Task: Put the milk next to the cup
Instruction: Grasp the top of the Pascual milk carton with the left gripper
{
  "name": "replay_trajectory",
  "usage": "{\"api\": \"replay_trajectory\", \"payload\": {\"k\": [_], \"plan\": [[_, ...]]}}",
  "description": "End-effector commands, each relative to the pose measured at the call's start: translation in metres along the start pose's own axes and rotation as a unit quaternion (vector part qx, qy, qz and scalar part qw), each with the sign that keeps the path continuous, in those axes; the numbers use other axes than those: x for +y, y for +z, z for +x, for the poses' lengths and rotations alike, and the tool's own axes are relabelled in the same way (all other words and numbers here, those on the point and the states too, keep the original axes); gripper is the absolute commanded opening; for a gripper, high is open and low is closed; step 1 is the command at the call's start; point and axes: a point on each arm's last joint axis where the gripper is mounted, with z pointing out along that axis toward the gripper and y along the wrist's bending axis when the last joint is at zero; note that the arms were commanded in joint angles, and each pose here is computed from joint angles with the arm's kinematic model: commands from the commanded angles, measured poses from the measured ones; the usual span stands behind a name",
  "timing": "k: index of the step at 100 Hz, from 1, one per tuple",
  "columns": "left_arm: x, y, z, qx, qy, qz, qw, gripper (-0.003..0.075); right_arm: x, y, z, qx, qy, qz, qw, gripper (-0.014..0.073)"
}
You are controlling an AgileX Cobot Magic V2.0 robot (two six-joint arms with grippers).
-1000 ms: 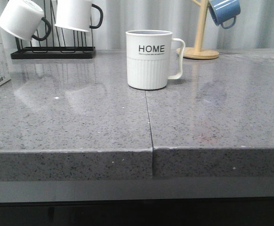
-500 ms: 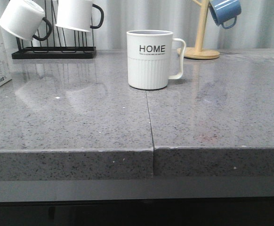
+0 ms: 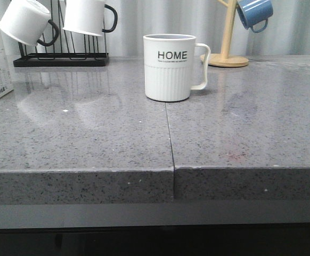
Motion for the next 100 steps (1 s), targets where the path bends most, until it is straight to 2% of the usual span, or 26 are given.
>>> {"api": "replay_trajectory", "payload": {"k": [1,21,39,52,76,100], "plan": [[-0.006,0.002,-0.02,-0.059,-0.005,0.02,0.998,0.0643,0.002,-0.001,-0.015,-0.05,-0.007,-0.008,0.999,-0.012],[-0.016,0.031,-0.025,-0.098,-0.002,0.045,0.994,0.0629,0.002,-0.001,-0.015,-0.05,-0.007,-0.008,0.999,-0.012],[-0.016,0.063,-0.022,-0.118,-0.01,0.043,0.992,0.0629,0.002,-0.001,-0.015,-0.05,-0.007,-0.008,0.999,-0.012],[-0.017,0.079,-0.023,-0.154,-0.012,0.043,0.987,0.0629,0.002,-0.001,-0.015,-0.05,-0.007,-0.008,0.999,-0.012],[-0.004,0.114,-0.038,-0.156,-0.015,0.013,0.988,0.0629,0.002,-0.001,-0.015,-0.05,-0.007,-0.008,0.999,-0.012],[-0.005,0.156,-0.048,-0.146,-0.001,0.014,0.989,0.0629,0.002,-0.001,-0.015,-0.05,-0.007,-0.008,0.999,-0.012]]}}
